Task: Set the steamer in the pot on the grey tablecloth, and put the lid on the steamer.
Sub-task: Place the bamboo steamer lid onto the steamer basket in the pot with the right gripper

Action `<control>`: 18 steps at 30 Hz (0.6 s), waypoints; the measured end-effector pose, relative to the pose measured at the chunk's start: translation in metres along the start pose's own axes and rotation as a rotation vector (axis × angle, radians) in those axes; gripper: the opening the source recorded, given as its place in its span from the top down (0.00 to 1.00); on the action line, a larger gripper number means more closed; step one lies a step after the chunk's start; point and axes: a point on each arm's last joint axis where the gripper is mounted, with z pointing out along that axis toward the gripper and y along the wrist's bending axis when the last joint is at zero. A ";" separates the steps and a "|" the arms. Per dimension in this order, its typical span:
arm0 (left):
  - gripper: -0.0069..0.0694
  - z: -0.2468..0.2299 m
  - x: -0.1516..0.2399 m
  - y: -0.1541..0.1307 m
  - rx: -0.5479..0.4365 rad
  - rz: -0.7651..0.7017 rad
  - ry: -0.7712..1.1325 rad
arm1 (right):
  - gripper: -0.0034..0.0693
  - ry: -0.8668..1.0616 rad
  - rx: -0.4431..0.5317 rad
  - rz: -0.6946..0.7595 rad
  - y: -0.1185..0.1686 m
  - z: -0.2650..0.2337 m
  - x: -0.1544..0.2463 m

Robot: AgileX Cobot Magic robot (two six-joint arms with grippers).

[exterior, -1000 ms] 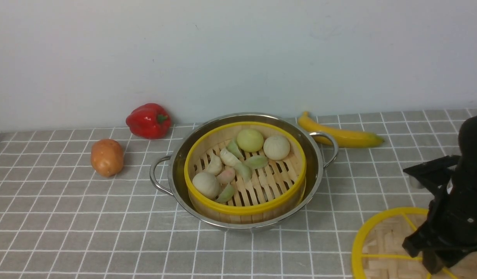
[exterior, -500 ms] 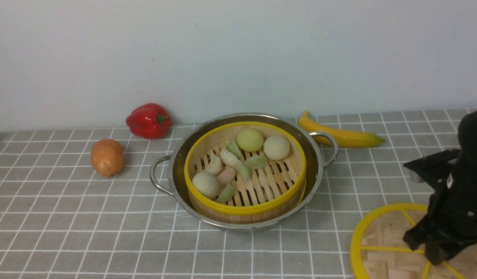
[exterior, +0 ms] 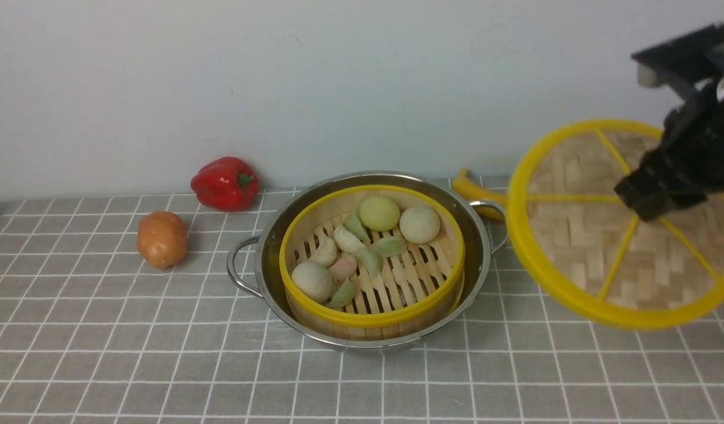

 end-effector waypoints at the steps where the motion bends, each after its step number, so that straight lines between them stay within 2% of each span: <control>1: 0.59 0.000 0.000 0.000 0.000 0.000 0.000 | 0.75 -0.032 -0.037 -0.026 0.003 -0.004 -0.008; 4: 0.59 0.000 0.000 0.000 0.000 0.000 0.000 | 0.75 -0.096 -0.100 -0.095 0.012 -0.010 -0.027; 8: 0.59 0.000 0.000 0.000 0.000 0.000 0.000 | 0.75 -0.152 -0.130 -0.220 0.035 -0.008 -0.054; 13: 0.59 0.000 0.000 0.000 0.000 0.000 0.000 | 0.75 -0.167 -0.116 -0.374 0.070 0.003 -0.073; 14: 0.59 0.000 0.000 0.000 0.000 0.000 0.000 | 0.75 -0.158 -0.095 -0.432 0.086 0.012 -0.079; 18: 0.59 0.000 0.000 0.000 0.000 0.000 0.000 | 0.75 -0.138 -0.074 -0.487 0.108 0.030 -0.086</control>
